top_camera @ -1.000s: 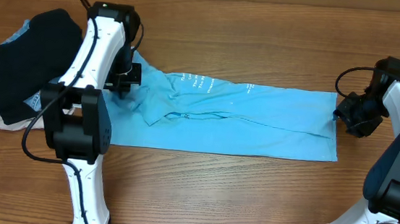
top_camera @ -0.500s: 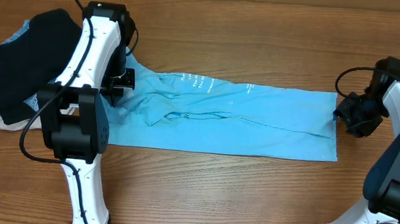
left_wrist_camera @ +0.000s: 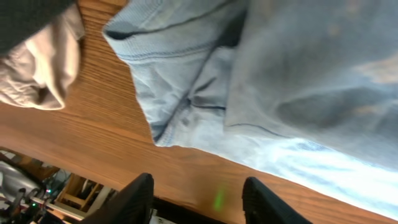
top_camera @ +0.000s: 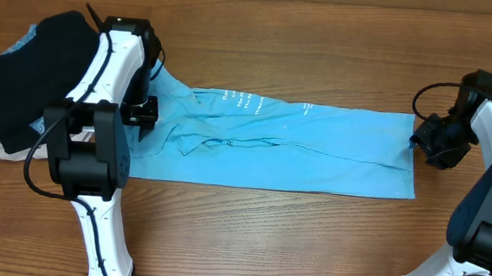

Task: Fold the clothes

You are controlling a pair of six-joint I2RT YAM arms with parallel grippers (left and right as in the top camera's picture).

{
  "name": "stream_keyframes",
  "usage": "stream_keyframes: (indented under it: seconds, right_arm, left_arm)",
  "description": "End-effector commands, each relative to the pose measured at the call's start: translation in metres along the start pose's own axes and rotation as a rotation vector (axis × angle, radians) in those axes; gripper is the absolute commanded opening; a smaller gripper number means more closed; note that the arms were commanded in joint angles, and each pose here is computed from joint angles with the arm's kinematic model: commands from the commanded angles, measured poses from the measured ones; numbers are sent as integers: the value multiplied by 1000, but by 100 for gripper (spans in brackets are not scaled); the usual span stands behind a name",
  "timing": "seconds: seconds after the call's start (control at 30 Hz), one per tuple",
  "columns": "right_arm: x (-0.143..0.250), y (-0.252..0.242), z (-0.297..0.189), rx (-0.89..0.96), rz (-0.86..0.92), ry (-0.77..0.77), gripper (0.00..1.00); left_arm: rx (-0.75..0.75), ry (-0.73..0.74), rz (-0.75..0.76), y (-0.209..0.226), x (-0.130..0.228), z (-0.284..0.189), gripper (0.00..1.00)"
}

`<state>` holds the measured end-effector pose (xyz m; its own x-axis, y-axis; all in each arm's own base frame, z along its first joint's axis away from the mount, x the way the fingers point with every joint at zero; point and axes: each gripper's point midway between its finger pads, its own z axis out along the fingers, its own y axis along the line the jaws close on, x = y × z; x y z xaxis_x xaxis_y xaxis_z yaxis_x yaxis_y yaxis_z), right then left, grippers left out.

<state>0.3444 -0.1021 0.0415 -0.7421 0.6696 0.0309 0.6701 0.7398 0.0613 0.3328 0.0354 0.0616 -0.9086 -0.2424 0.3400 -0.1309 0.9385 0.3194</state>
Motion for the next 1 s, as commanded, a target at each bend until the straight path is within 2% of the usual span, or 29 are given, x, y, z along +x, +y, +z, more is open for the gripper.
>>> stream_keyframes:
  seconds: [0.0,0.07,0.13,0.17,0.27,0.37,0.4,0.53,0.57,0.6,0.63,0.73,0.83,0.97]
  right_arm:
    - [-3,1,-8,-16,8,-21,49]
    - [-2,5,-8,-37,7,-13,52]
    - [1,20,-9,-124,-49,6,58]
    - [4,29,-11,-179,-83,19,61]
    - [31,68,-25,-437,-224,123,61]
    - [74,117,-54,-734,-381,242,60]
    - [89,131,-59,-776,-428,273,60]
    - [147,184,-55,-780,-649,324,60]
    - [164,200,-54,-786,-719,326,59]
    - [195,231,-51,-784,-794,323,56]
    - [209,249,-46,-762,-805,305,54]
    - [242,292,-31,-686,-800,210,54]
    - [290,326,-30,-729,-881,166,55]
    - [321,345,-10,-680,-827,121,54]
  left_arm:
    - [-104,-79,-115,27,-10,-8,52]
    - [-62,-125,-172,25,-23,-9,55]
    - [36,-170,-177,10,-39,-10,68]
    - [111,-200,-142,-3,-48,-11,70]
    - [258,-275,-81,-30,-69,-19,74]
    - [280,-297,-75,-34,-74,-20,72]
    - [280,-300,-70,-35,-75,-21,71]
    - [280,-307,-39,-35,-76,-21,70]
    - [285,-307,-23,-36,-75,-21,68]
    - [305,-306,20,-41,-74,-22,60]
    - [310,-305,40,-42,-73,-23,57]
    - [308,-288,40,-37,-68,-25,56]
    - [310,-294,24,-26,-64,-39,54]
    - [322,-342,22,-14,-61,-61,61]
